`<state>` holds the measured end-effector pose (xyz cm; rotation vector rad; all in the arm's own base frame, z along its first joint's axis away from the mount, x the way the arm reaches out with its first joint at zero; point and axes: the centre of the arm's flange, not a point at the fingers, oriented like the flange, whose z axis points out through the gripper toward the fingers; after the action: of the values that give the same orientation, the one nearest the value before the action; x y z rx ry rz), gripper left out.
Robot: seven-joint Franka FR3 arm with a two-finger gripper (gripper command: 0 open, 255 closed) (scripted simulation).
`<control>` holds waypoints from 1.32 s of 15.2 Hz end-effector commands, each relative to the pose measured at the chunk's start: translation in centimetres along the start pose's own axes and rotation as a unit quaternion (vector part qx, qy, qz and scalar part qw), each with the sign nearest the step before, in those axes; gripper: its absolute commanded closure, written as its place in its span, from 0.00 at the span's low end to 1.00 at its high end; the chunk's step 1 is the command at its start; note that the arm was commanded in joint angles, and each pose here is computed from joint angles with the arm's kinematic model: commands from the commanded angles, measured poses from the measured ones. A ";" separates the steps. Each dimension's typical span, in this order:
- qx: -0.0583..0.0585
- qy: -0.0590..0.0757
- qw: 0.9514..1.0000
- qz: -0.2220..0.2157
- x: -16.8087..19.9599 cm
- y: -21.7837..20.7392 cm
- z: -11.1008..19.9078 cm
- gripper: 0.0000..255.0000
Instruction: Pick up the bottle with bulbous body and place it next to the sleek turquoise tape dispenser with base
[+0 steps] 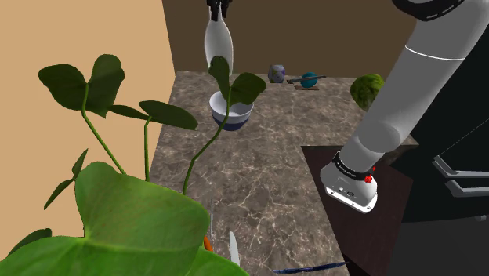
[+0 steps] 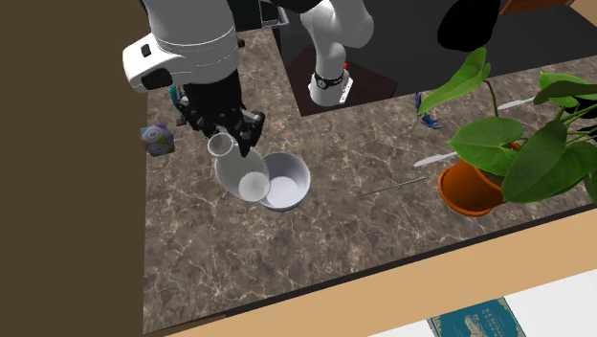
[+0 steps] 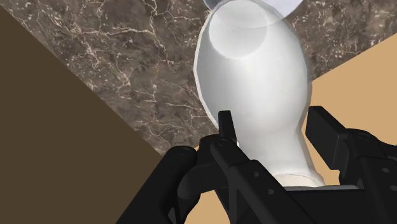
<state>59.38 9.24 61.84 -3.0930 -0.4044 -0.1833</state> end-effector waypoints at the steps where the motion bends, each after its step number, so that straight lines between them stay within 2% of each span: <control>1: 0.000 0.000 1.000 -0.001 -1.8 1.6 -1.0 1.00; 20: 0.000 0.000 1.000 -0.001 -18.6 17.5 -10.7 1.00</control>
<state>45.60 -11.67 69.74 -3.0930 -0.4039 -0.1847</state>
